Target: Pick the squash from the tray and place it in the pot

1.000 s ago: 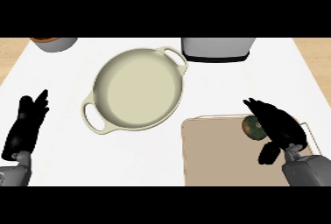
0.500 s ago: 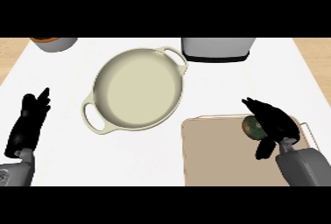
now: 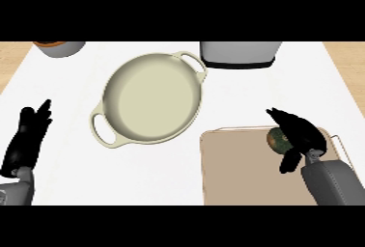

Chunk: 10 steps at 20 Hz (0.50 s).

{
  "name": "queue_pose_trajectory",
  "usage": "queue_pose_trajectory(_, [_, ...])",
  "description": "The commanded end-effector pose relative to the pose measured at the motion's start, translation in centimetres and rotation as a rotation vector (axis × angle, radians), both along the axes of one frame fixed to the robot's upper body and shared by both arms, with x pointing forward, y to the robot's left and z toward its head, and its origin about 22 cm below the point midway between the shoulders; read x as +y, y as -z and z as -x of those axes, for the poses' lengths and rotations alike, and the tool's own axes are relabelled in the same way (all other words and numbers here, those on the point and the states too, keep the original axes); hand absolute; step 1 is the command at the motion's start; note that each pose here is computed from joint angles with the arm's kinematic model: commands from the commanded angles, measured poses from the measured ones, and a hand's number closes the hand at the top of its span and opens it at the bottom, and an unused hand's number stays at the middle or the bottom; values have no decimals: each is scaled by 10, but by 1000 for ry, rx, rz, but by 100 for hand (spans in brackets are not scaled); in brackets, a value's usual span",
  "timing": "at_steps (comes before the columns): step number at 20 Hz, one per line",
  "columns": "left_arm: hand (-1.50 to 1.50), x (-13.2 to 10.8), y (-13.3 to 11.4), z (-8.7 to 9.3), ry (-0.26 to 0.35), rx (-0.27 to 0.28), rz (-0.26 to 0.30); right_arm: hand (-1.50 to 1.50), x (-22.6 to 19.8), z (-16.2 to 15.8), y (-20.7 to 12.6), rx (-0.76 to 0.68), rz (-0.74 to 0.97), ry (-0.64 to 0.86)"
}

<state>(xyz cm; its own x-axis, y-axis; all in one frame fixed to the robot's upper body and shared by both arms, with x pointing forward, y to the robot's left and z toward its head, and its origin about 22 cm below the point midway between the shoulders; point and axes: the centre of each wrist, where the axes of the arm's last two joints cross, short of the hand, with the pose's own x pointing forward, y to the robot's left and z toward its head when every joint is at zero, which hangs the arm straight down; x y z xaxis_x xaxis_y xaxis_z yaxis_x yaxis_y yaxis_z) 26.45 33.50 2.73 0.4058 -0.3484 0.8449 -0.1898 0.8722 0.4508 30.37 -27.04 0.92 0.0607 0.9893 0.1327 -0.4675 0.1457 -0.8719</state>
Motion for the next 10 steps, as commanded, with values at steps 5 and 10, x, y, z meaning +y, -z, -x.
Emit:
queue_pose_trajectory(5, [0,5,-3,0,9,-10,2,150,-7,0,8,-88,-3,-88])
queue_pose_trajectory(10, [0,-10,-1,-6,3,11,1,150,8,-9,17,-187,58,-134])
